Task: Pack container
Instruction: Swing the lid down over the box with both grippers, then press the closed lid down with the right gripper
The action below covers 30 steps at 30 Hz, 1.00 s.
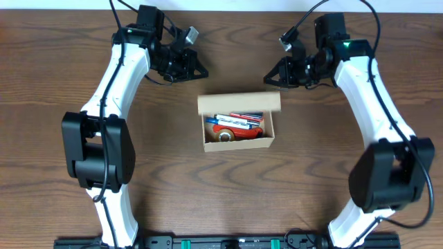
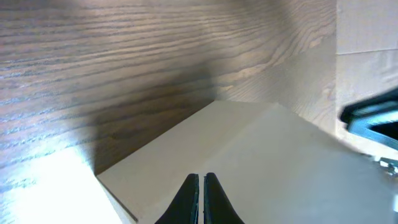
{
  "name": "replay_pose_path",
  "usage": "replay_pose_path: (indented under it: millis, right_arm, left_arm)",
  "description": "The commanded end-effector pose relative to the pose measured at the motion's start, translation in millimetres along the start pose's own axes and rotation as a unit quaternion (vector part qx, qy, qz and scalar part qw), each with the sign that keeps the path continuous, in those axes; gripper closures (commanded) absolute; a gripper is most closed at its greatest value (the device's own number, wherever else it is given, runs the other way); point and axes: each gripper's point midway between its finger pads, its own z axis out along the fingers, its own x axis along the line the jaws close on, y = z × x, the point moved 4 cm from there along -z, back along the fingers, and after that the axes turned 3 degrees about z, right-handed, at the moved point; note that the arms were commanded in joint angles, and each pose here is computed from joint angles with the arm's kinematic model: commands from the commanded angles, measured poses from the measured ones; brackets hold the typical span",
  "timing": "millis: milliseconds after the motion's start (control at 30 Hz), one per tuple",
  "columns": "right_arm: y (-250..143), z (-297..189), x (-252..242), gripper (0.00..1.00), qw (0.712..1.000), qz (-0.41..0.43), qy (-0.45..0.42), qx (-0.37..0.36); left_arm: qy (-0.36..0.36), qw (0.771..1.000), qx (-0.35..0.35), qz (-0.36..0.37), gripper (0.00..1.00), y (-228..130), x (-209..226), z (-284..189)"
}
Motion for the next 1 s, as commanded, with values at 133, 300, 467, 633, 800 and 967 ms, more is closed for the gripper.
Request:
replay_pose_path:
  millis: [133,300,467,633,800,967]
  right_arm:
    - [-15,-42,32,0.99,0.995,-0.076,-0.062,-0.018]
    - [-34,-60,33,0.98,0.985,-0.101,-0.136,-0.003]
    - [-24,-66,29,0.97,0.948,-0.154,-0.278,-0.034]
    - [-3,-48,68,0.89,0.943,-0.188,-0.256,-0.1]
    - [-16,-26,93,0.98,0.955,-0.156,-0.23,-0.1]
    - [-45,0,105,0.98,0.959,-0.147,-0.235,-0.062]
  left_arm:
    - [0.05,0.997,-0.031,0.048,0.94,-1,-33,-42]
    - [0.178,0.982,-0.033,0.043,0.93,-17,-25,-77]
    - [0.404,0.912,-0.067,-0.004,0.74,-35,1,-147]
    - [0.517,0.851,-0.091,-0.021,0.56,-51,1,-195]
    - [0.532,0.838,-0.105,-0.06,0.48,-64,-4,-207]
    - [0.548,0.827,-0.106,-0.066,0.46,-67,-3,-212]
